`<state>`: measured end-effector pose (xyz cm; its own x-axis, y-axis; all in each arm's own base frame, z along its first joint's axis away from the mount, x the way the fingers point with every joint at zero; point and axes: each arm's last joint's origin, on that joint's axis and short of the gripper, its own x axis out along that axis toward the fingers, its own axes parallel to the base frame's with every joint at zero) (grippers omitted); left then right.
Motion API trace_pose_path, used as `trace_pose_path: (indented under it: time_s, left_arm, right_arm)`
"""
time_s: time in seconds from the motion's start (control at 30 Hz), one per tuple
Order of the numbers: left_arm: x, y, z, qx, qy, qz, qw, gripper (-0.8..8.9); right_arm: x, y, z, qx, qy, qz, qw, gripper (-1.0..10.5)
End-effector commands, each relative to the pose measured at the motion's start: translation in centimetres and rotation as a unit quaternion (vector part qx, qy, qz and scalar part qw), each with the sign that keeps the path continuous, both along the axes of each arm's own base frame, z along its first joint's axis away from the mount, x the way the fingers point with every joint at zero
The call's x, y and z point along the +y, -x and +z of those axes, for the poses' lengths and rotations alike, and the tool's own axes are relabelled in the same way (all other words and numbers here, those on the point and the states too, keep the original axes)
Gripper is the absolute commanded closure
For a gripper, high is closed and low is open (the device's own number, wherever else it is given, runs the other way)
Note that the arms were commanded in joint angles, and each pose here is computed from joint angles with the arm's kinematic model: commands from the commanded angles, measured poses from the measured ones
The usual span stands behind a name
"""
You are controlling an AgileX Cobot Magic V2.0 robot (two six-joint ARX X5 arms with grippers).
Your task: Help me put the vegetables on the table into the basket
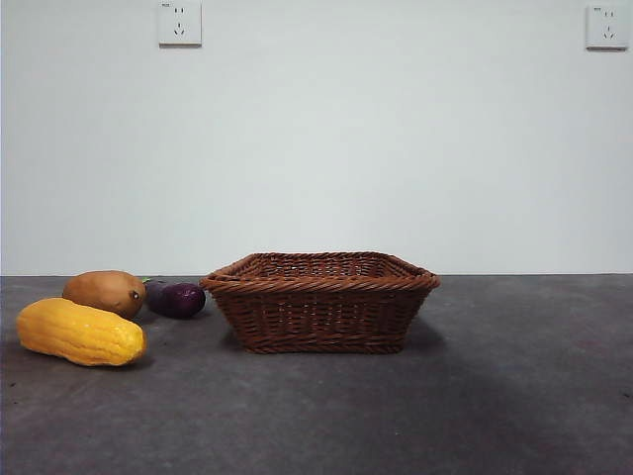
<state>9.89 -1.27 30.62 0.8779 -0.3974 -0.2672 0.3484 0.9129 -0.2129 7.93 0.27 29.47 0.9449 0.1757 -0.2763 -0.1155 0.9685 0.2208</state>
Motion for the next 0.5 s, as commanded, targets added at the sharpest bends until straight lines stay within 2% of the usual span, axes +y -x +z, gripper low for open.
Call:
trace_pose_path:
  time_s: [0.03, 0.33, 0.5]
  left_arm:
    - [0.0, 0.3, 1.4, 0.006, -0.026, -0.013, 1.000, 8.20]
    - [-0.1, 2.0, 4.4, 0.073, -0.078, -0.051, 0.993, 8.20]
    - [-0.2, 2.1, 4.6, 0.082, -0.075, -0.071, 0.991, 8.21]
  right_arm:
    - [0.1, 0.1, 1.8, 0.020, 0.033, 0.022, 0.999, 9.6]
    - [0.4, -0.1, 6.1, 0.100, 0.037, 0.107, 0.989, 9.6]
    - [0.6, -0.7, 7.2, 0.121, 0.038, 0.152, 0.980, 9.6]
